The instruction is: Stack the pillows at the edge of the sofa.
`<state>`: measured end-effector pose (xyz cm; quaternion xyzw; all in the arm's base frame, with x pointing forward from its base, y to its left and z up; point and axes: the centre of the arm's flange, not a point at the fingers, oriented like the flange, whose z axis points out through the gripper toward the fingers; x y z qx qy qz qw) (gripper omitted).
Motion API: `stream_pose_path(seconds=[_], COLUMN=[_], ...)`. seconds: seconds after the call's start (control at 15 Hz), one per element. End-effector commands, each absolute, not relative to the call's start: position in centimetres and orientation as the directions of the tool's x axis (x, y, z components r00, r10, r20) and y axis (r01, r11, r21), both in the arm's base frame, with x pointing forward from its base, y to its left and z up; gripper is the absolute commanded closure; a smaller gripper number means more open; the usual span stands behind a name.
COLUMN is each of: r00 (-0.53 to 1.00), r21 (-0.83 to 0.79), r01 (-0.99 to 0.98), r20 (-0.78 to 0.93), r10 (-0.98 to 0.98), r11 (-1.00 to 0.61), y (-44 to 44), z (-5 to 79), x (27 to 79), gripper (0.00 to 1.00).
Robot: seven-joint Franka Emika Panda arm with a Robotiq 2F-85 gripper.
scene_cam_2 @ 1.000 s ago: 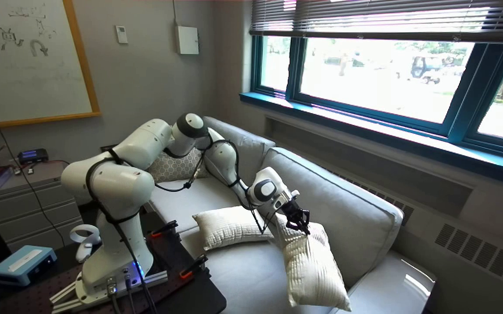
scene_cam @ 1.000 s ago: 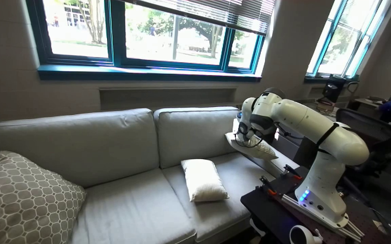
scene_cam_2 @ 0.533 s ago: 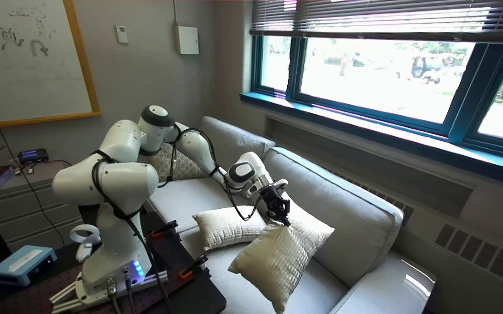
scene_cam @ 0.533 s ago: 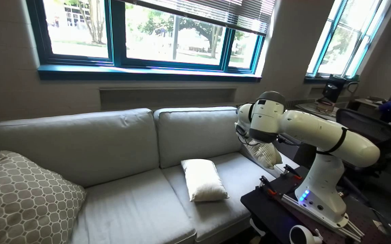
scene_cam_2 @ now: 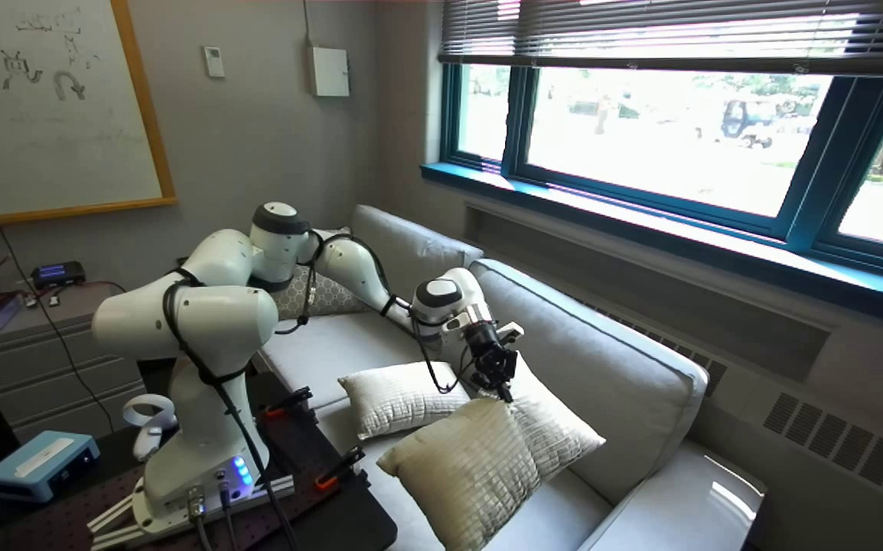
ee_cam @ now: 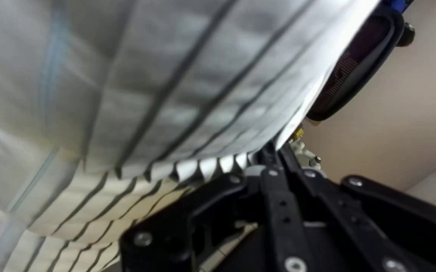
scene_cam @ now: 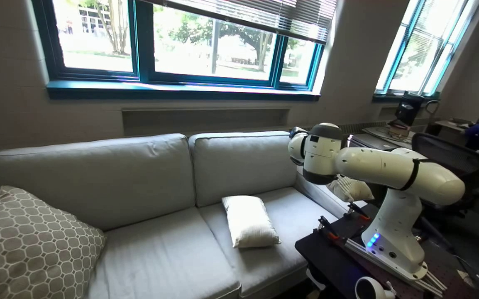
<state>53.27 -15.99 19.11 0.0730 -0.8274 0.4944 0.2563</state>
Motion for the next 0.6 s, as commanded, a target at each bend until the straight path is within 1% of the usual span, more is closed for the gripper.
stream_pose_path(seconds=[0.0, 0.53], r00=[-0.806, -0.668], r21=[-0.775, -0.681], r01=[-0.428, -0.602], r20=[0.56, 0.716], r10=[0.193, 0.205], r11=[0.465, 0.418], y=[-18.9, -24.5], z=[16.4, 14.2], x=[60.3, 68.5], gripper=[0.99, 0.99])
